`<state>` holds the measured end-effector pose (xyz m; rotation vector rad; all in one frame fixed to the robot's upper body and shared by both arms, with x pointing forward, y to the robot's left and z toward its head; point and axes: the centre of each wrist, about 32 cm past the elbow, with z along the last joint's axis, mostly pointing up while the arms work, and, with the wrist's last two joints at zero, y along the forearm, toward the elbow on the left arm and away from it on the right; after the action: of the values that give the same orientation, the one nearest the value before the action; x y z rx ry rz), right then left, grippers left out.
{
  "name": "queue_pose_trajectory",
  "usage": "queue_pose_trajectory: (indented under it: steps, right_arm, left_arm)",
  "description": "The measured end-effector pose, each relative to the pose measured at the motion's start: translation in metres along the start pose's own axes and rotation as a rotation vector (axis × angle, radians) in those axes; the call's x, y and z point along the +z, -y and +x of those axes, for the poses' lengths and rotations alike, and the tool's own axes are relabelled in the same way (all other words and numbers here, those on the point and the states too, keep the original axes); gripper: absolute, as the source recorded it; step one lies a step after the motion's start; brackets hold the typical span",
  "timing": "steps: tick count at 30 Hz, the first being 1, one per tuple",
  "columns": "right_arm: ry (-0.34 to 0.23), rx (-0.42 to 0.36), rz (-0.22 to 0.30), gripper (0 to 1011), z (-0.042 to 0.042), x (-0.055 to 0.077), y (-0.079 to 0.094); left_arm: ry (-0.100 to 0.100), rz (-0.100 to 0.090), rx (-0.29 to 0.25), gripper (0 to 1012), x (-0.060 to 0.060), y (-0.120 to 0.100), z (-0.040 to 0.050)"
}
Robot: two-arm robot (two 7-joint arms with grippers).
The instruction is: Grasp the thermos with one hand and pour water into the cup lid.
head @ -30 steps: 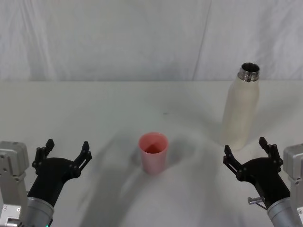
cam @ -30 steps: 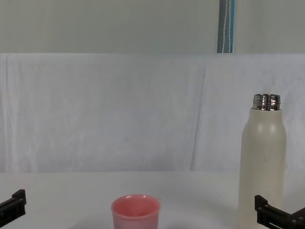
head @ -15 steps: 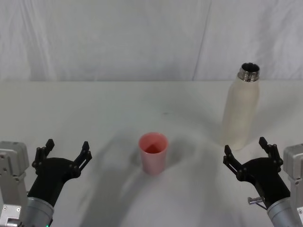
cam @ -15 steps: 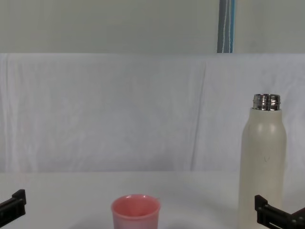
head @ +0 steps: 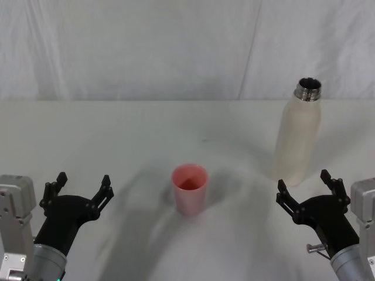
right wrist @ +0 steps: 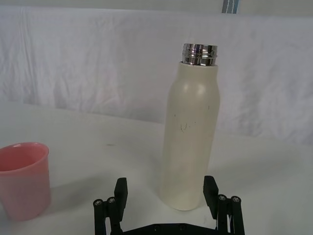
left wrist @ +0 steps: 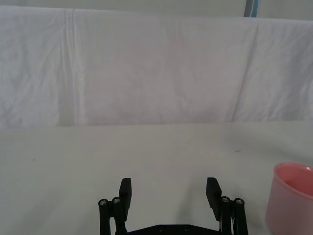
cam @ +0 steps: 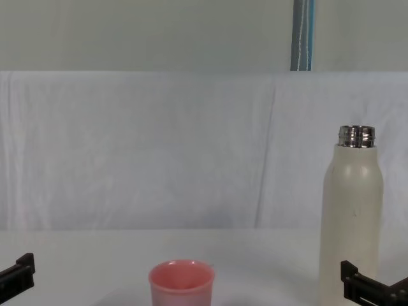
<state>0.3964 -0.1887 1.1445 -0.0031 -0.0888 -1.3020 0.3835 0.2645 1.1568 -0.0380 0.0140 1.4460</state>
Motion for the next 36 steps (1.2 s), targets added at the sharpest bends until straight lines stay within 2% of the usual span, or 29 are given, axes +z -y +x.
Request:
queue_pose_trajectory:
  steps: [36]
  right_arm:
    - [0.0, 0.0, 0.0, 1002, 0.0, 0.0, 0.0]
  left_arm:
    - [0.0, 0.0, 0.0, 1001, 0.0, 0.0, 0.0]
